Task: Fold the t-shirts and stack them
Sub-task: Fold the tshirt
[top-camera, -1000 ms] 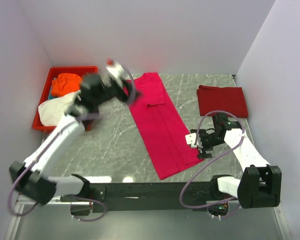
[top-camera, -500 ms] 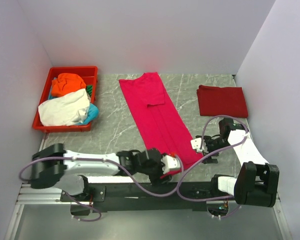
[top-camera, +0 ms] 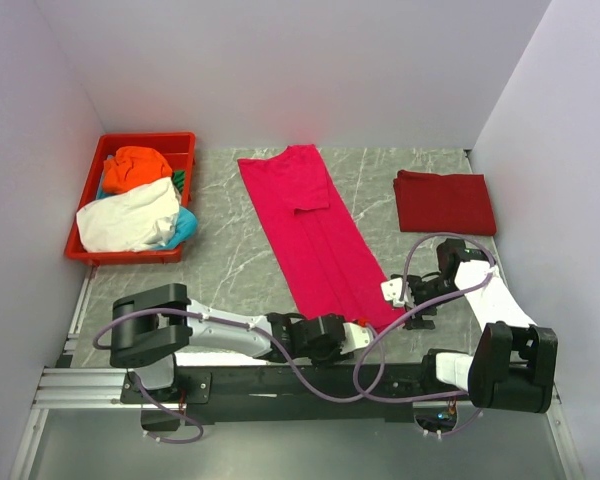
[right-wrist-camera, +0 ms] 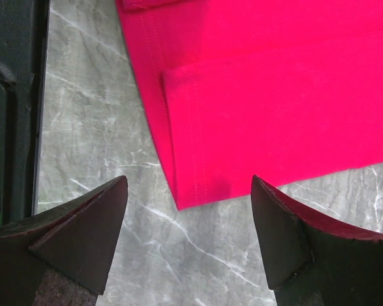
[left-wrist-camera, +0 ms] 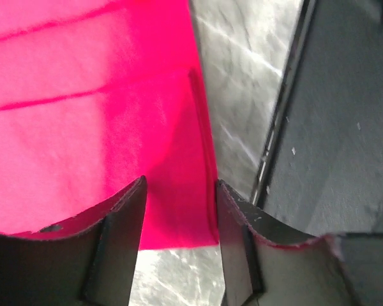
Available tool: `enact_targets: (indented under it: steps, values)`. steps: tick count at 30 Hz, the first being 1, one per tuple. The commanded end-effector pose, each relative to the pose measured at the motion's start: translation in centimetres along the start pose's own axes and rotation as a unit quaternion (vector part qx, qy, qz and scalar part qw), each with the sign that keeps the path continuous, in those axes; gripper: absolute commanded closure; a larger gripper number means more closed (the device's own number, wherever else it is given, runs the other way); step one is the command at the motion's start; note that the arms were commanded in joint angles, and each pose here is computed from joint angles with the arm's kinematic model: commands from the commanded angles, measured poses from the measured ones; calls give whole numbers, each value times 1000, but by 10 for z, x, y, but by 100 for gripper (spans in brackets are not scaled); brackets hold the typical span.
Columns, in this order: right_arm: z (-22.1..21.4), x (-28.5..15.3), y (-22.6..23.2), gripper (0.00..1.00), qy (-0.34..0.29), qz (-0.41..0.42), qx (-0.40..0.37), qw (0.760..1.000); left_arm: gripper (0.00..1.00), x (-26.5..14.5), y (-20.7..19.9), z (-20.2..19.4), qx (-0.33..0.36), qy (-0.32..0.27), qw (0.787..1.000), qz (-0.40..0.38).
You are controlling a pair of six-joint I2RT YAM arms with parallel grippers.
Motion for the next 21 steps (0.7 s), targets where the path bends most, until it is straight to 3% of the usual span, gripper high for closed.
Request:
enact_targets:
  steps: [1,3,6,9,10,11,17,21]
  values:
    - [5,-2,0,16,-9,2,-26,1000,48,5,5,9,17,5,1000,23]
    - [6,-3,-3,17,-7,0,-29,1000,51,8,2,6,22,11,1000,20]
    - [4,-1,-3,19,2,3,-36,999,63,7,-2,-5,21,32,999,13]
    - [1,8,-5,23,24,-4,-54,998,76,3,-2,-11,11,32,999,16]
    - [1,11,-6,24,30,-7,-61,998,88,1,-2,-11,6,28,999,18]
    - [-3,17,-8,25,39,-16,-67,997,92,-4,-1,-9,2,20,1000,21]
    - [-4,26,-11,36,67,-18,-97,993,95,-11,-4,-11,-25,-1,1000,17]
    - [-6,34,-9,38,87,-12,-121,989,96,-9,-6,-10,-30,-3,999,14]
Point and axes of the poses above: each gripper's point midway between its finger pads, its own x axis out along the fingers, its own y axis along the line the jaws close on, z = x × y, the point moved 4 cm from there along -x, back along the fingers, and after that the axes turned 8 degrees about x, right-handed, at the moved point
